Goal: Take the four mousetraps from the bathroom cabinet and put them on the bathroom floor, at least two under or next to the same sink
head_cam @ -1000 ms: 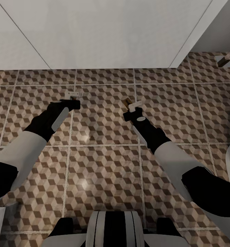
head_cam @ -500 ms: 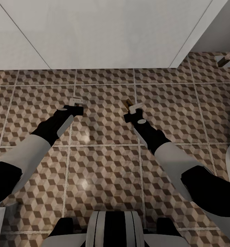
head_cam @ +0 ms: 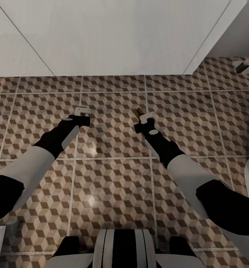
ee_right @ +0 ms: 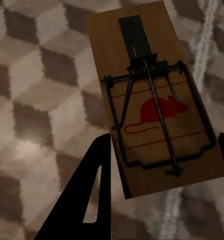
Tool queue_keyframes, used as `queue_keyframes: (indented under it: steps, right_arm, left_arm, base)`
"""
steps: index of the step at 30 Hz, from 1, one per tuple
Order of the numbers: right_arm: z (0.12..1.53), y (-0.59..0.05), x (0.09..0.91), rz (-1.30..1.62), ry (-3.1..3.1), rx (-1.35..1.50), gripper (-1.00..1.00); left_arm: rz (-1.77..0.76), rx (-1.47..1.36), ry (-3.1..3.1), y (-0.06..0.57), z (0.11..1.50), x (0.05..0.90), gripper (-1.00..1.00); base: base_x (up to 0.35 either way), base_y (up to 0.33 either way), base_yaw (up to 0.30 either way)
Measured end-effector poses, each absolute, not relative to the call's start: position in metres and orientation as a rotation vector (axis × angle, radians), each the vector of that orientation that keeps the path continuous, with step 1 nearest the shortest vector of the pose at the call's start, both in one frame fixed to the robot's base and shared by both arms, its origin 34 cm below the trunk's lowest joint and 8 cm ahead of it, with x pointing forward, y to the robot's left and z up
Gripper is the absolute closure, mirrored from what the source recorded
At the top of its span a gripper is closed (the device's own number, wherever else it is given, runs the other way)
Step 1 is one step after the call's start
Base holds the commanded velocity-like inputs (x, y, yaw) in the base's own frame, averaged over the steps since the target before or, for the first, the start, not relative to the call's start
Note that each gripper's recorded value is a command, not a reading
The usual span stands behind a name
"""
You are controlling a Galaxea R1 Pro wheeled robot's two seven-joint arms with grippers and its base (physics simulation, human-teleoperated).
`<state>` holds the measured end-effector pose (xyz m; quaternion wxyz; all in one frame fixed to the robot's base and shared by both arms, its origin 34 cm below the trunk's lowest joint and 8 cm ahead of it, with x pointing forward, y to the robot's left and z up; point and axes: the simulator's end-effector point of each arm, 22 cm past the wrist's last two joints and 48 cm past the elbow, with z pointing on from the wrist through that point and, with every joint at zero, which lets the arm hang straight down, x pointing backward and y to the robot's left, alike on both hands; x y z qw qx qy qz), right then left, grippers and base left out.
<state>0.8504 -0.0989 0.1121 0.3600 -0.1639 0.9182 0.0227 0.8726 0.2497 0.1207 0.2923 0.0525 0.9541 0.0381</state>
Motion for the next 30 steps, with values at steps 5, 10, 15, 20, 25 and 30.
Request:
queue_keyframes:
  steps: [5, 10, 15, 20, 25, 30]
  right_arm:
    - [0.1123, -0.0989, 0.8504, 0.059, 2.367, -0.423, 1.00]
    - [0.1119, -0.0994, 0.8503, 0.058, 2.368, -0.423, 1.00]
    - [0.1111, -0.1000, 0.8498, 0.058, 2.369, -0.424, 1.00]
    - [0.1107, -0.1000, 0.8493, 0.058, 2.370, -0.424, 1.00]
    - [0.1103, -0.1002, 0.8490, 0.057, 2.371, -0.424, 1.00]
    - [0.1101, -0.1003, 0.8488, 0.057, 2.371, -0.424, 1.00]
  left_arm:
    - [0.104, 0.139, 2.545, 0.2505, 0.1199, 0.8717, 1.00]
    - [0.104, 0.139, 2.546, 0.2506, 0.1196, 0.8716, 1.00]
    - [0.105, 0.139, 2.548, 0.2511, 0.1186, 0.8709, 1.00]
    - [0.111, 0.137, 2.555, 0.2532, 0.1162, 0.8687, 1.00]
    - [0.112, 0.137, 2.558, 0.2539, 0.1154, 0.8680, 1.00]
    - [0.112, 0.137, 2.557, 0.2536, 0.1156, 0.8682, 1.00]
  base:
    - [0.293, 0.000, 0.000]
    - [0.228, 0.000, 0.000]
    - [0.032, 0.004, 0.000]
    - [0.004, 0.132, 0.000]
    - [0.001, 0.108, 0.000]
    - [0.000, 0.017, 0.000]
